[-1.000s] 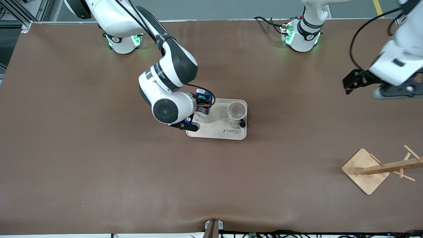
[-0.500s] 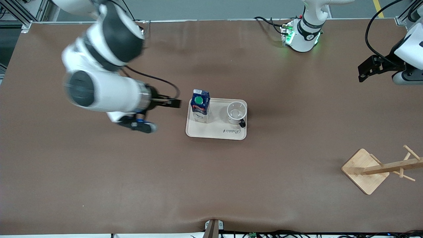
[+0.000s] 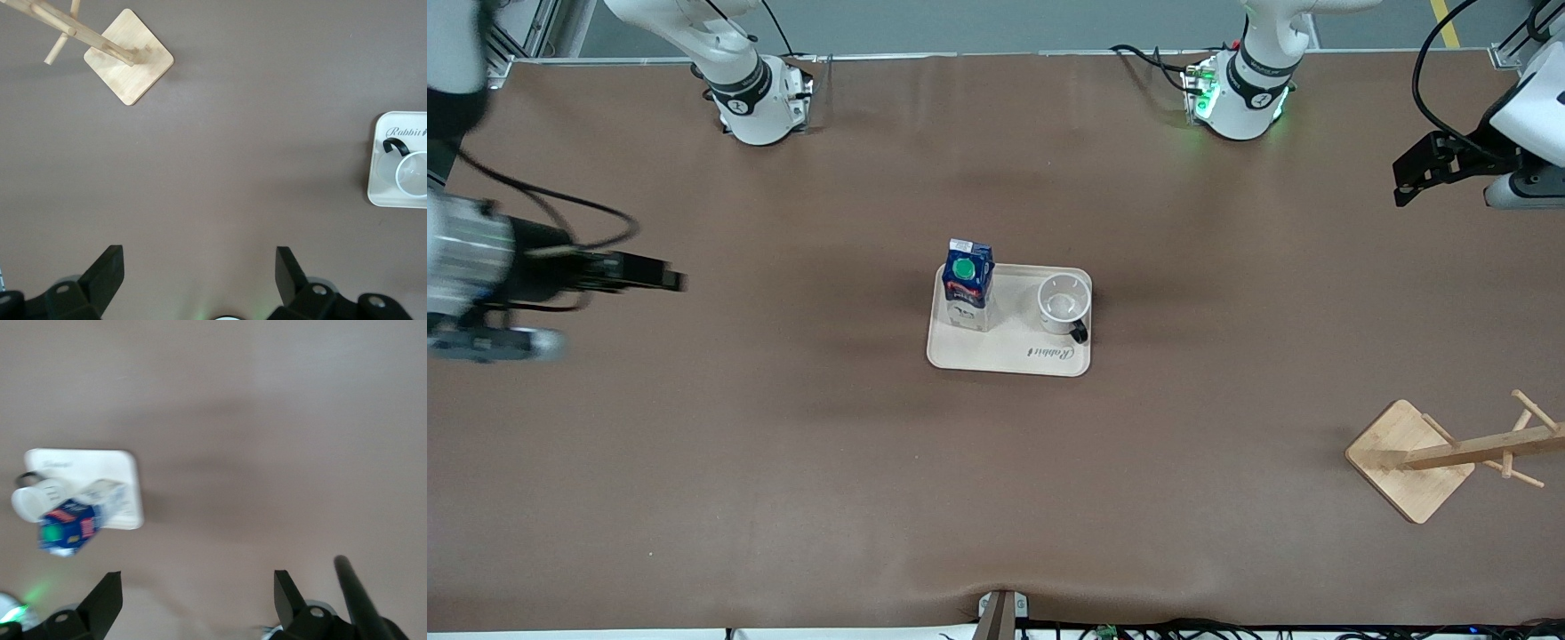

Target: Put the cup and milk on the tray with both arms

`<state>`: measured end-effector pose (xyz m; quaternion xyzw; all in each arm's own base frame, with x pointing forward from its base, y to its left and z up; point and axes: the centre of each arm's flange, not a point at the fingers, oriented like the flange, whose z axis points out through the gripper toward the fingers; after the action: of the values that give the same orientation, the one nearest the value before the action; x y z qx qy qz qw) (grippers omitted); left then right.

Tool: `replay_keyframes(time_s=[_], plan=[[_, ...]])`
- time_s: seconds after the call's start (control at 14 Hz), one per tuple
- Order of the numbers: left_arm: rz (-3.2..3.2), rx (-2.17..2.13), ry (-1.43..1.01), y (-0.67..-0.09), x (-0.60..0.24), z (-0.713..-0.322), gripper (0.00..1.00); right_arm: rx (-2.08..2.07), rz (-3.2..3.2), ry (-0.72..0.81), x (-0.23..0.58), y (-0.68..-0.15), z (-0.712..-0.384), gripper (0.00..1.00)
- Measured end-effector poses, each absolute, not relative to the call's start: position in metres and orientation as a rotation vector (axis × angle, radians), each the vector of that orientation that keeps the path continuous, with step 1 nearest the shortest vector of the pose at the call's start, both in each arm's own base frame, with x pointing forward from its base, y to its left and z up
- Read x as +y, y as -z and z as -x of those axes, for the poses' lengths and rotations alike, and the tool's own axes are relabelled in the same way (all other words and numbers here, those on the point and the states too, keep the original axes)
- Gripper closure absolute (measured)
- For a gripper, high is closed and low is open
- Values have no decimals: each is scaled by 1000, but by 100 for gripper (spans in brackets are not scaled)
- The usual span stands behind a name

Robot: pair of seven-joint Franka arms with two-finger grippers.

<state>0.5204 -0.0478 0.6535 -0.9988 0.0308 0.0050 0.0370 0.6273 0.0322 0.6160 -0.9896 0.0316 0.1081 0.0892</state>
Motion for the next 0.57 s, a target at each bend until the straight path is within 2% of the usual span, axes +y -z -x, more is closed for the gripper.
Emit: replay_keyframes(time_s=[0.29, 0.43, 0.57], plan=[[3083, 105, -20, -653, -51, -520, 0, -50, 3111, -242, -17, -641, -609, 0], [3084, 116, -21, -653, -51, -520, 0, -27, 3122, -170, -32, -634, -597, 0], [3092, 123, -22, -653, -53, -520, 0, 1, 3116, -100, -48, -620, -572, 0]])
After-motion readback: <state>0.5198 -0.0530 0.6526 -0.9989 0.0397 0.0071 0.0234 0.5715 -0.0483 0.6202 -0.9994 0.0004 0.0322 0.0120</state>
